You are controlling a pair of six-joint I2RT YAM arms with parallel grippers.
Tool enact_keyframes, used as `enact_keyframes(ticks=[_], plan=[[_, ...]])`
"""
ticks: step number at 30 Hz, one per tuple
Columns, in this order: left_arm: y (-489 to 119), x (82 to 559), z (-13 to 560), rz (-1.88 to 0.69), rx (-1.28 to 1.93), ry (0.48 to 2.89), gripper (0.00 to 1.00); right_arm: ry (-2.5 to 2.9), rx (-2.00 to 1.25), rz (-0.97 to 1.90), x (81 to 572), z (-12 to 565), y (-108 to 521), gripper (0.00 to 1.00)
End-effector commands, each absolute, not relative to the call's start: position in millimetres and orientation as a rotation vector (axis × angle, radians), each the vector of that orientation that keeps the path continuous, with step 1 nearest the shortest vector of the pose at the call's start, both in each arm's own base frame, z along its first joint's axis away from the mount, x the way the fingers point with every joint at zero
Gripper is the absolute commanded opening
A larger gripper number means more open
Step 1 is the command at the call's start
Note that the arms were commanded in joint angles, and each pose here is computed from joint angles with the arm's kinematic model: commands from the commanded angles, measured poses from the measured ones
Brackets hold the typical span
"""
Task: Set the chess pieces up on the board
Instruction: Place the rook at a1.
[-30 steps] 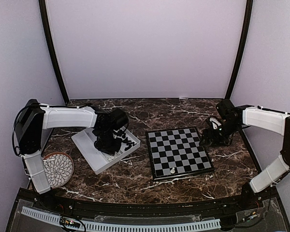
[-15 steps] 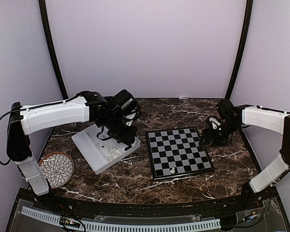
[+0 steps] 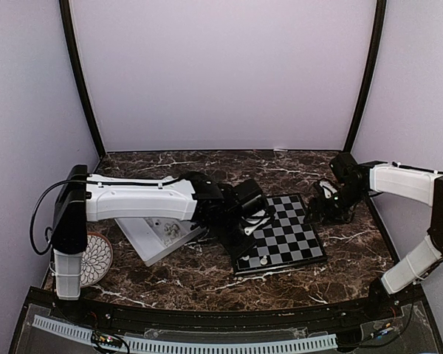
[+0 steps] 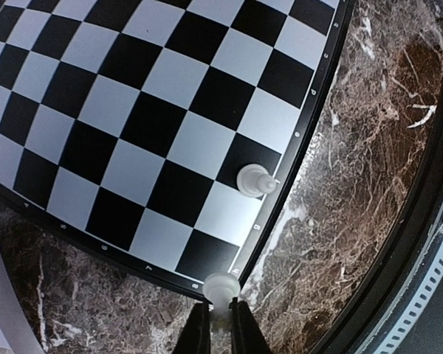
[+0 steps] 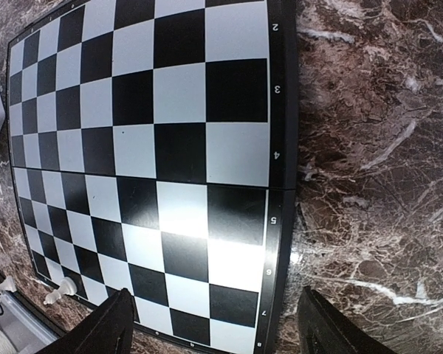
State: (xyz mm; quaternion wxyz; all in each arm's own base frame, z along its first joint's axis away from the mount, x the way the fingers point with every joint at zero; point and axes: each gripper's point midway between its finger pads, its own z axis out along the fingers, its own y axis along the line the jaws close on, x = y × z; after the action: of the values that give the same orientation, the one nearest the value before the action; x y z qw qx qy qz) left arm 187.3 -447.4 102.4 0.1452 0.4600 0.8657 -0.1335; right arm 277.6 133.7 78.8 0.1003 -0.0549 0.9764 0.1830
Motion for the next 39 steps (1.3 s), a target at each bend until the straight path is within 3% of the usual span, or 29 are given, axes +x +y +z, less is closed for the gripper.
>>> enact_keyframes(ticks=[1,24,33,39], plan=[[-451.0,190.8,97.2,-0.317,1.302,2.492,0.06,2.846,-0.194,0.558,278.3,84.5,137.5,0.78],[-437.1,183.2,60.0,-0.255,1.201,2.659,0.07,2.838,-0.195,0.558,274.5,85.2,136.5,0.78],[-438.6,181.1,53.7,-0.274,1.181,2.679,0.14,2.84,-0.194,0.557,273.7,85.5,136.1,0.78],[-439.0,184.1,62.9,-0.269,1.164,2.667,0.27,2.838,-0.196,0.56,274.3,86.8,136.8,0.78]])
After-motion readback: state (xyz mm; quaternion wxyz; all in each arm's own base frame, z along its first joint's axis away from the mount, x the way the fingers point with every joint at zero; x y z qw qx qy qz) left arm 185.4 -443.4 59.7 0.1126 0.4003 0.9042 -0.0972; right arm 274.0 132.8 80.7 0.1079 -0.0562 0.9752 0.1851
